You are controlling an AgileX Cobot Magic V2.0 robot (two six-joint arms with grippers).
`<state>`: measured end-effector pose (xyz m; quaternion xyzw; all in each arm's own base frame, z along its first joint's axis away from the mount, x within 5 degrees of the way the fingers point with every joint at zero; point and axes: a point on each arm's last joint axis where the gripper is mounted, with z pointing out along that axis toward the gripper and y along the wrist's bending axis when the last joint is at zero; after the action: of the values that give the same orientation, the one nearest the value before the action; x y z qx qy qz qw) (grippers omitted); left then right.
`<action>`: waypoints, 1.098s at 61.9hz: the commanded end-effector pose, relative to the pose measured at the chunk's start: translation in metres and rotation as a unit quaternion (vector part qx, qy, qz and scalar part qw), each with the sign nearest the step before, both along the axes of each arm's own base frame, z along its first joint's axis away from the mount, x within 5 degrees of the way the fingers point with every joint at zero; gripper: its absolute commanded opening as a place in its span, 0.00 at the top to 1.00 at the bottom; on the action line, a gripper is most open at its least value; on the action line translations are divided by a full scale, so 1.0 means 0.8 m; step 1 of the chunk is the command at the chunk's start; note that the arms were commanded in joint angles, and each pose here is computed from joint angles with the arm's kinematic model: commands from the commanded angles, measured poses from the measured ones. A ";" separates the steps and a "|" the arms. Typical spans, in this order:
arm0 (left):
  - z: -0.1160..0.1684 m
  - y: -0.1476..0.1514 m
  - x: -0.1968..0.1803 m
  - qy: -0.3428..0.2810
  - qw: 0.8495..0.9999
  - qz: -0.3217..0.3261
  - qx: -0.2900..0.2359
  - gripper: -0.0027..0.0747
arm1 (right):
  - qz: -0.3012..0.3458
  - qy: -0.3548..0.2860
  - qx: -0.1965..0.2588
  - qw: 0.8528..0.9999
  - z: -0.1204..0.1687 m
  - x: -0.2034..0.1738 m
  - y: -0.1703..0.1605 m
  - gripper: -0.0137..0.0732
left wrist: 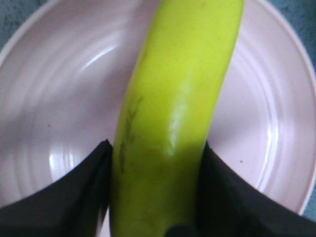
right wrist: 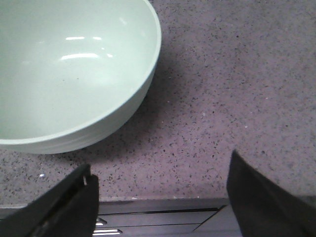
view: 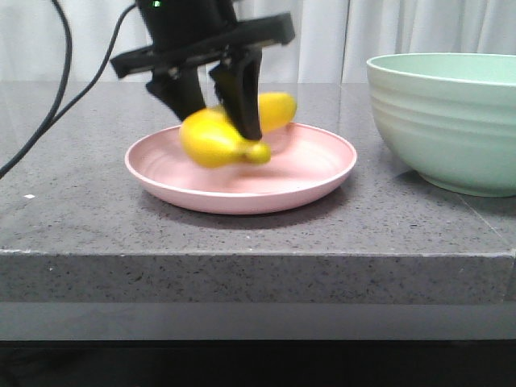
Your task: Transfer banana from pink plate to green bowl
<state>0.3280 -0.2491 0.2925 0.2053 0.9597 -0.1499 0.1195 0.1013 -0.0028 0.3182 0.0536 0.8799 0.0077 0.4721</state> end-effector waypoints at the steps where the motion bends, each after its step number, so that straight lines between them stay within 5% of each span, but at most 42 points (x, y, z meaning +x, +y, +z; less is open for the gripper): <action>1: 0.066 -0.001 -0.008 -0.059 0.997 -0.003 -0.054 0.69 | 0.003 -0.039 -0.009 0.999 0.015 0.005 -0.001 0.20; 26: 0.193 0.030 -0.051 -0.206 0.970 -0.044 -0.123 0.70 | 0.004 -0.051 -0.006 0.999 0.017 0.007 0.000 0.20; 37: 0.217 0.054 -0.083 -0.249 0.957 -0.046 -0.142 0.70 | 0.004 -0.050 -0.005 0.999 0.017 0.007 0.000 0.20; 52: 0.209 0.089 -0.131 -0.291 0.943 -0.052 -0.151 0.70 | 0.005 -0.050 -0.001 0.999 0.017 0.007 0.001 0.20; 68: 0.160 0.124 -0.176 -0.301 0.942 -0.058 -0.140 0.70 | 0.006 -0.029 0.018 0.999 0.012 0.004 0.003 0.20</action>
<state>0.2011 -0.1577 0.4112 0.2874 0.8630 -0.1976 0.3654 0.1016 -0.0007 0.3186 0.0588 0.8784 0.0237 0.4736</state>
